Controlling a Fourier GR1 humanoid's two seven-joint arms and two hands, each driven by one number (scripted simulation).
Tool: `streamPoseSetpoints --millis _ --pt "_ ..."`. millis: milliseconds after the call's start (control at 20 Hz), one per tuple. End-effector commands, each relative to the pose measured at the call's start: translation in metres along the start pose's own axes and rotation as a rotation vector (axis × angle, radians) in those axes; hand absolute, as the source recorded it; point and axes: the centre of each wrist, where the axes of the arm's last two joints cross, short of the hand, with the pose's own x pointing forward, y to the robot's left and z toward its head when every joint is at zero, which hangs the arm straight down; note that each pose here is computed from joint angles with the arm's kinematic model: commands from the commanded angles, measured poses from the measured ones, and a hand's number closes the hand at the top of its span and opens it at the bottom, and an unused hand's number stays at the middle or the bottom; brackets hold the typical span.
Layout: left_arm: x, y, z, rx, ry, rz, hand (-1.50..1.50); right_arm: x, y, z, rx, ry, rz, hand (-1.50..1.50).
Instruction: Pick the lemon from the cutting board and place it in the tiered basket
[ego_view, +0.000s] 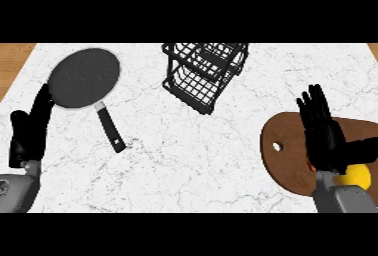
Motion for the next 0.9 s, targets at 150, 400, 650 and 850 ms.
streamPoseSetpoints --millis 150,400,650,850 --pt "0.003 -0.024 0.018 -0.182 0.009 0.129 0.0 0.027 -0.001 -0.004 0.058 -0.231 0.246 1.5" --pt "-0.002 -0.028 0.026 -0.261 0.035 0.208 0.0 0.0 -0.092 0.014 -0.606 -0.025 0.501 -1.5" --pt "0.005 -0.025 0.033 -0.335 0.037 0.232 0.0 0.008 -0.06 0.036 -0.673 -0.149 0.62 -1.5" --pt "0.003 -0.018 0.035 -0.33 0.024 0.228 0.0 0.027 -0.083 0.054 -0.603 -0.087 0.874 -1.5"
